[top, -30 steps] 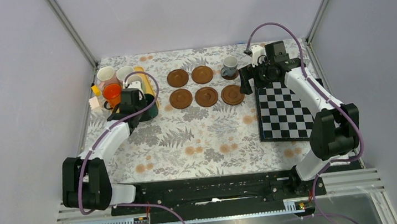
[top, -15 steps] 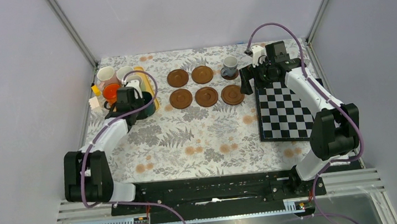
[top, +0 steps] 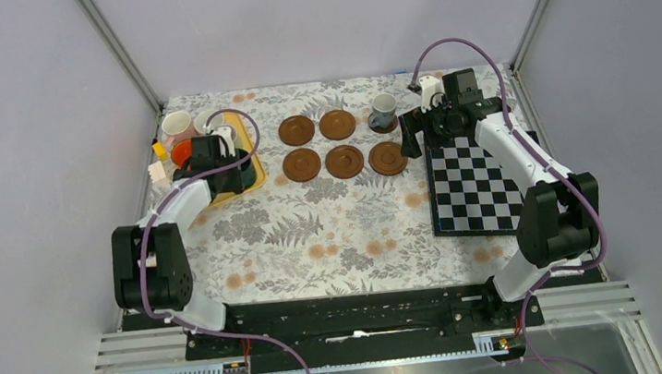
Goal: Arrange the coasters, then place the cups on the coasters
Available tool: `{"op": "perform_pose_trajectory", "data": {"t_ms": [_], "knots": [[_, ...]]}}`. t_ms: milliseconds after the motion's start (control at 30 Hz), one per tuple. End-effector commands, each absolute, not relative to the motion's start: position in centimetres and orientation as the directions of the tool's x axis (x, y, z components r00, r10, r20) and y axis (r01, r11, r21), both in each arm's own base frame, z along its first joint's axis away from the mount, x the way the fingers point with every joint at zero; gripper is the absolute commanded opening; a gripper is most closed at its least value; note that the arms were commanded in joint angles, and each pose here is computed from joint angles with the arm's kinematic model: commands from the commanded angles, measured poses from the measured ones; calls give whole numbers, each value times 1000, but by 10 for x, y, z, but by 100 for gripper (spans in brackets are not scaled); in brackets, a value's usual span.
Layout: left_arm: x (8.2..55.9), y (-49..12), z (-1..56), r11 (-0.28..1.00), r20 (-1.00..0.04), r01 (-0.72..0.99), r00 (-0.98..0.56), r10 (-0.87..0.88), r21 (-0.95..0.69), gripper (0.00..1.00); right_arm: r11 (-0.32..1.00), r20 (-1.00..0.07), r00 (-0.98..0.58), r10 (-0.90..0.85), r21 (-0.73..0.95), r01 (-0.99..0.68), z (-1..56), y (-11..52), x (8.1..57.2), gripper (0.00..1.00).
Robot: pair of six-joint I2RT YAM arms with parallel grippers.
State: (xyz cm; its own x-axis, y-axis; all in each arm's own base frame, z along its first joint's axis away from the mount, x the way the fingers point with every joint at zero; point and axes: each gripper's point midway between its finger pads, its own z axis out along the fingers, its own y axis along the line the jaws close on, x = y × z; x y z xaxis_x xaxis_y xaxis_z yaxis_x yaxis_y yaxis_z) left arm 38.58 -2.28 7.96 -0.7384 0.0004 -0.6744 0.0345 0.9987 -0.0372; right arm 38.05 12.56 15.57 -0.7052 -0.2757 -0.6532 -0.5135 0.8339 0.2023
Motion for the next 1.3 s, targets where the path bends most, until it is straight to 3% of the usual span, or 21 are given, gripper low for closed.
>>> {"op": "perform_pose_trajectory", "data": {"t_ms": [0, 133, 500, 667, 867, 1267], "knots": [[403, -20, 88, 999, -673, 35, -740, 14, -18, 36, 828, -687, -672, -277, 185, -530, 170, 125, 381, 100], [408, -20, 80, 999, -654, 29, -756, 10, -19, 42, 828, -685, -673, -279, 184, -530, 169, 125, 381, 99], [419, -16, 61, 998, -659, -46, -750, -55, -30, 40, 830, -686, -672, -278, 180, -528, 169, 123, 379, 99], [421, -14, 57, 999, -663, -48, -747, -48, -19, 30, 830, -686, -672, -279, 179, -528, 168, 123, 378, 100], [415, -14, 65, 999, -671, -42, -740, -42, -16, 1, 830, -687, -670, -280, 177, -529, 169, 123, 378, 100], [399, -30, 132, 996, -751, 76, -660, 13, -50, 0, 828, -694, -663, -280, 175, -533, 171, 123, 378, 100]]}}
